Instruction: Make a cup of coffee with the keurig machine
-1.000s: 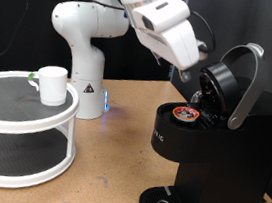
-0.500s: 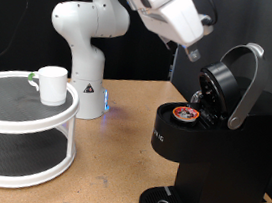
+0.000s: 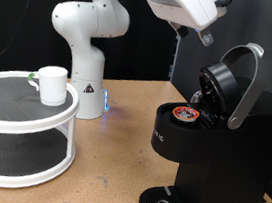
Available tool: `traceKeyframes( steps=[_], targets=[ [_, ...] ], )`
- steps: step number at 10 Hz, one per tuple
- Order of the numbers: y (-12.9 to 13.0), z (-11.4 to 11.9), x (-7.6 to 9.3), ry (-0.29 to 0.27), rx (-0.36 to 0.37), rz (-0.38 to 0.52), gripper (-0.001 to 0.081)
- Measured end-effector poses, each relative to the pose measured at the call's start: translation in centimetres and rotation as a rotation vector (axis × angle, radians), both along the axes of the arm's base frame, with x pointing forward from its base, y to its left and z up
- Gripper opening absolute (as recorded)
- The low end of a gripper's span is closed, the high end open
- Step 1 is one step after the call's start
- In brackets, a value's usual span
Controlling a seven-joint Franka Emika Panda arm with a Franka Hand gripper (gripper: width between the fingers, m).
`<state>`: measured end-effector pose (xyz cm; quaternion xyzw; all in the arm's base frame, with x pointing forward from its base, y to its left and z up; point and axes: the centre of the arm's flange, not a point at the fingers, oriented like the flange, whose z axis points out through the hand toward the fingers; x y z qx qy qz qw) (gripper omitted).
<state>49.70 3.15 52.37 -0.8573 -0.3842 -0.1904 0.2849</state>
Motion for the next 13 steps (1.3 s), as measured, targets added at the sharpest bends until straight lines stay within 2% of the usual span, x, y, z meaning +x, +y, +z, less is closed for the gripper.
traceKeyframes(
  steps=[5, 8, 10, 13],
  targets=[
    [-2.4, 0.3, 0.0, -0.014, 0.033, -0.016, 0.0805],
    [-2.8, 0.3, -0.1, -0.005, 0.04, -0.008, 0.0805],
    [-1.6, 0.3, 0.0, -0.008, 0.041, -0.011, 0.0805],
    [2.7, 0.6, 0.5, 0.009, 0.047, -0.042, 0.0805]
  ],
)
